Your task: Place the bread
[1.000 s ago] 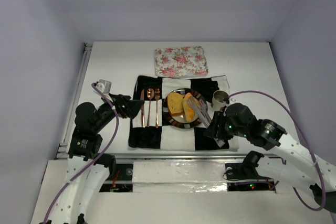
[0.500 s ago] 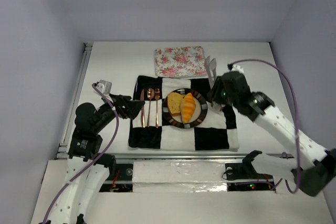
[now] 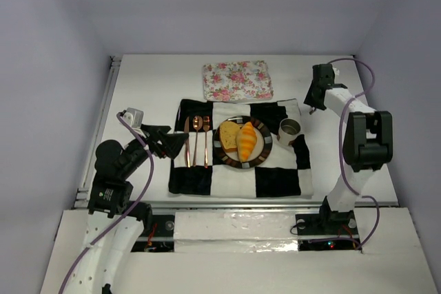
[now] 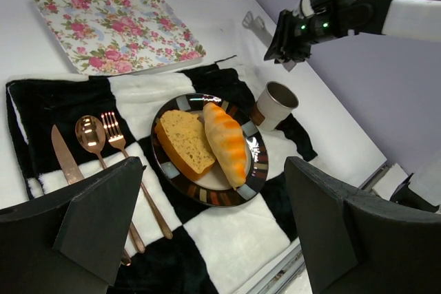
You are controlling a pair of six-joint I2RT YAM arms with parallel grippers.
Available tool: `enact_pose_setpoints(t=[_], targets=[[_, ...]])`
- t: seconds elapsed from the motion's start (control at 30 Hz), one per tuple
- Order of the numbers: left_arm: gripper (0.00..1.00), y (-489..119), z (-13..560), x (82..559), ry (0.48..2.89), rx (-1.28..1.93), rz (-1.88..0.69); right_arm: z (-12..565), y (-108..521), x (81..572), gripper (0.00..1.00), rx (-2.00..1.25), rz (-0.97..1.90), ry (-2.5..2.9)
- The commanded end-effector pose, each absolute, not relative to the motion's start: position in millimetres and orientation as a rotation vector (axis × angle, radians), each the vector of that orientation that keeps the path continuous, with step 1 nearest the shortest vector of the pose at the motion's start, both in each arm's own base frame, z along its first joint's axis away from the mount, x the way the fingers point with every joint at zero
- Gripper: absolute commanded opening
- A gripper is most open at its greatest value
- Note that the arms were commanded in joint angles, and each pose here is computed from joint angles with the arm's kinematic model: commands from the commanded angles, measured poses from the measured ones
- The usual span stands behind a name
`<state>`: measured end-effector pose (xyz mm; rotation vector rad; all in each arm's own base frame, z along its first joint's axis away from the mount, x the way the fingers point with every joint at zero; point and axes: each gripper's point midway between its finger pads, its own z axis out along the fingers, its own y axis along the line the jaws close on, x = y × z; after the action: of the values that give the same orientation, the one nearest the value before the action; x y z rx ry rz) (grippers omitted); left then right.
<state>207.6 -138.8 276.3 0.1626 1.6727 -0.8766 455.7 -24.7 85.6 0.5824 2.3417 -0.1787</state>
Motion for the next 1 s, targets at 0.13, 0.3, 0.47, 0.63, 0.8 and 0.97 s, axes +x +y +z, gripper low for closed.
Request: enact_pose_setpoints(t=[0.13,0.3,0.47,0.63,0.8,0.97], targets=[[0.82,-142,280,207,1.642,0.186,-0.887,84,-57,477,0.43,0.377,-0.288,2.341],[0.82,-142,281,206,1.641,0.191,-0.891,64,-70,472,0.61,0.396,-0.367,2.383],[0.82,-142,279,207,1.648,0.186,-0.891,81,-68,482,0.86,0.432,-0.34,2.346],[0.82,-142,281,207,1.641,0.184,-0.887,166,-55,493,0.94,0.582,-0.164,2.15],[0.83,-142,280,208,1.648,0.185,-0.885,315,37,461,0.65,0.573,0.573,1.714],[0.89,-137,282,210,1.652,0.166,-0.863,368,121,329,0.0,0.3,1.033,1.494]])
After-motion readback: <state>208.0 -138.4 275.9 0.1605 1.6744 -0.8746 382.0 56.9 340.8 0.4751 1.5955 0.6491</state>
